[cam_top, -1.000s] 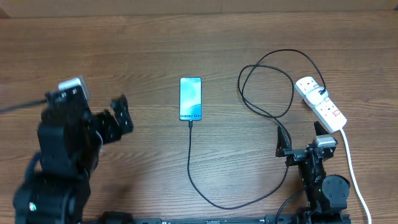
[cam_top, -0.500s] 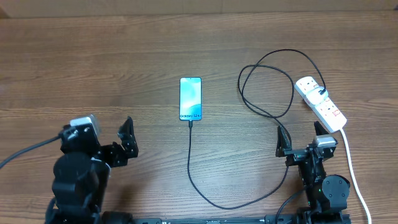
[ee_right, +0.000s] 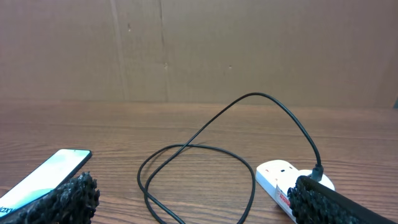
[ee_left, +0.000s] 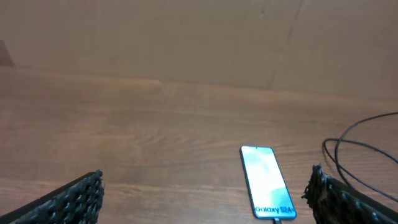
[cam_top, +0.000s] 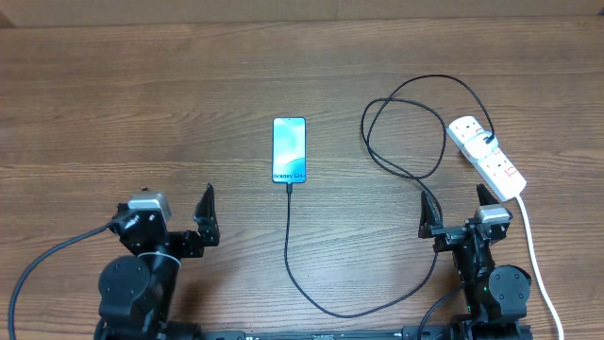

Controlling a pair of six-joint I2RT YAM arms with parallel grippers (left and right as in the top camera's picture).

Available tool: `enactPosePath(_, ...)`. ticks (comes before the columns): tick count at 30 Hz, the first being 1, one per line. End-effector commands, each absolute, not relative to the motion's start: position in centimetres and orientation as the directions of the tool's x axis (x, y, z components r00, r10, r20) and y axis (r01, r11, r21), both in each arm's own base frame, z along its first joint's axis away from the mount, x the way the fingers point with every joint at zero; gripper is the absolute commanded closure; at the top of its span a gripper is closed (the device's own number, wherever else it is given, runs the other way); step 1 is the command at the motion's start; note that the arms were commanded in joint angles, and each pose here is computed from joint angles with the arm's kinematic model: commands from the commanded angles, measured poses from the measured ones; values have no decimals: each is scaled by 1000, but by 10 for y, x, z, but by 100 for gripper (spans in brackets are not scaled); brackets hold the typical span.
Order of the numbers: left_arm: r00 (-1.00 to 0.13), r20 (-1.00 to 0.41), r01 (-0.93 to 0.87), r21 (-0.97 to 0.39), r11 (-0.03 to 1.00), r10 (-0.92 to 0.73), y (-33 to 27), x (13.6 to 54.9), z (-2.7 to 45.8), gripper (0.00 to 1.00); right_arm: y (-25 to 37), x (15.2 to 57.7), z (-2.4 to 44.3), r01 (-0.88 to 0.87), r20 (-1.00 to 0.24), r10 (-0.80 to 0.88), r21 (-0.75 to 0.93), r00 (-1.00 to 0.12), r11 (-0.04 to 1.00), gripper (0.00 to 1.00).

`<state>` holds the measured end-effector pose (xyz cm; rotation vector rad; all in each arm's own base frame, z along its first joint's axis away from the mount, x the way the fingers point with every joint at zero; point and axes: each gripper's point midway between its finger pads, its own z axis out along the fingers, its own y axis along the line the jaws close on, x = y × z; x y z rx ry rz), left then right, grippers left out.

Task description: Plug charger to phone and switch on socket

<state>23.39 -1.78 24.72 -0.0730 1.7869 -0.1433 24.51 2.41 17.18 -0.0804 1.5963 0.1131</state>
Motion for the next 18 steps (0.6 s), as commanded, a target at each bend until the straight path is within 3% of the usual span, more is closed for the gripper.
enactPosePath(1, -176, -983, 86, -76, 993, -60, -24, 231, 243, 0, 24, 245, 170, -119, -1000, 15, 18, -23, 993, 0)
enactPosePath(7, -88, -996, 140, -45, 989, -33, -31, 221, 247, 0, 24, 245, 170, -119, -1000, 15, 18, -23, 993, 0)
enactPosePath(18, -59, -998, 145, 22, 989, 31, -31, 221, 252, 0, 24, 245, 170, -119, -1000, 15, 18, -23, 993, 0)
